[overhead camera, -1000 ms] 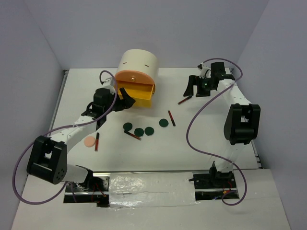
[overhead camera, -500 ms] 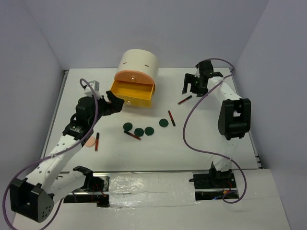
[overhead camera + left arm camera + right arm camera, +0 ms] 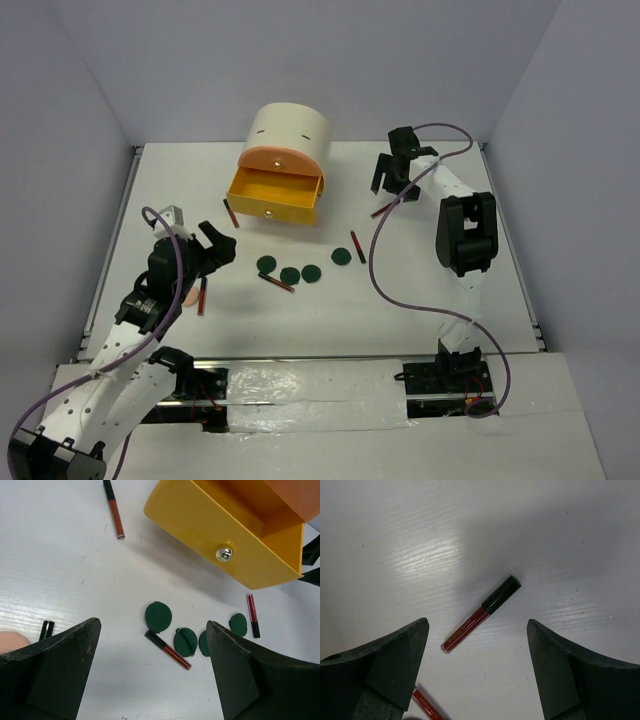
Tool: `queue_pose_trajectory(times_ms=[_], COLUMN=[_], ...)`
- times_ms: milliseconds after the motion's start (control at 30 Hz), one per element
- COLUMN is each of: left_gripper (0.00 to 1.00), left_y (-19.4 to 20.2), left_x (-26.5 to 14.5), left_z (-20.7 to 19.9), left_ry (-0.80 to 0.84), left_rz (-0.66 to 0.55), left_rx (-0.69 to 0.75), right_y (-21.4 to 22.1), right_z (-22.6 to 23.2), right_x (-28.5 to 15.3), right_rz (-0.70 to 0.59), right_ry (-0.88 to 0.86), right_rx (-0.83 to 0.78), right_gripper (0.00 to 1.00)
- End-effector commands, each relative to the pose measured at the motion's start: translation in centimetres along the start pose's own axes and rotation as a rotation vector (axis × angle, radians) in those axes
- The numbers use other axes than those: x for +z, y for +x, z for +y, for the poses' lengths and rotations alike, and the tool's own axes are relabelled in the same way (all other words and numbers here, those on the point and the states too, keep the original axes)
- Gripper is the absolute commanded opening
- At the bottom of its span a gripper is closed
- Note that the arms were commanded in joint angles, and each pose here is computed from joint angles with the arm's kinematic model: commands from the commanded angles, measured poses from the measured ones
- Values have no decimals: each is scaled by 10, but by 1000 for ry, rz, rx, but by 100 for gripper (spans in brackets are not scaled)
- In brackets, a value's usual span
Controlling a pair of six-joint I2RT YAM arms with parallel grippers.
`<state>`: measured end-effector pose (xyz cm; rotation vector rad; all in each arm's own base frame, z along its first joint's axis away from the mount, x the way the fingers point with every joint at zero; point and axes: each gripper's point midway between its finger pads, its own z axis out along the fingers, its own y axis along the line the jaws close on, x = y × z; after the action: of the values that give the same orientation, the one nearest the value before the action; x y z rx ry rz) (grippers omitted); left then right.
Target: Organize the makeup
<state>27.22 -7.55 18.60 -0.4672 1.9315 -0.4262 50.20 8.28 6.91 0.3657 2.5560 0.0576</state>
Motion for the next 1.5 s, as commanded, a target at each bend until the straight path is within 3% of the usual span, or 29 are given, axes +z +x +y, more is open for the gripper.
queue_pose_trajectory(times_ms=[0, 633, 767, 933, 1000, 1033, 1133, 1333, 1467], left_gripper=[99, 99, 99, 98, 99, 99, 99, 99, 99], left_y=[-7, -11, -11, -13, -13, -13, -12, -7, -3], left_x=[-5, -17, -19, -20, -20, -20, -20, -15, -9], left_z=[7, 12, 13, 13, 13, 12, 13, 14, 13], left_ry=[-41, -65, -67, -66, -69, -66, -66, -64, -66], left_rz=[-35, -45, -49, -52, -54, -54, -56, -45, -32], left_rx=[-37, -66, -74, -72, -71, -70, -78, -88, -96], right_y=[-6, 26, 28, 27, 30, 29, 35, 11, -19], right_z=[1, 10, 13, 14, 13, 13, 11, 30, 55], right_x=[2, 34, 35, 34, 35, 34, 33, -4, -61], right_rz=[-21, 69, 80, 80, 91, 94, 122, 62, -119], right_ry=[53, 76, 59, 46, 35, 28, -16, -238, -427], right_rx=[34, 0, -7, -20, -16, -16, -8, -86, -272], right_gripper=[86, 68, 49, 34, 22, 22, 9, 0, 0])
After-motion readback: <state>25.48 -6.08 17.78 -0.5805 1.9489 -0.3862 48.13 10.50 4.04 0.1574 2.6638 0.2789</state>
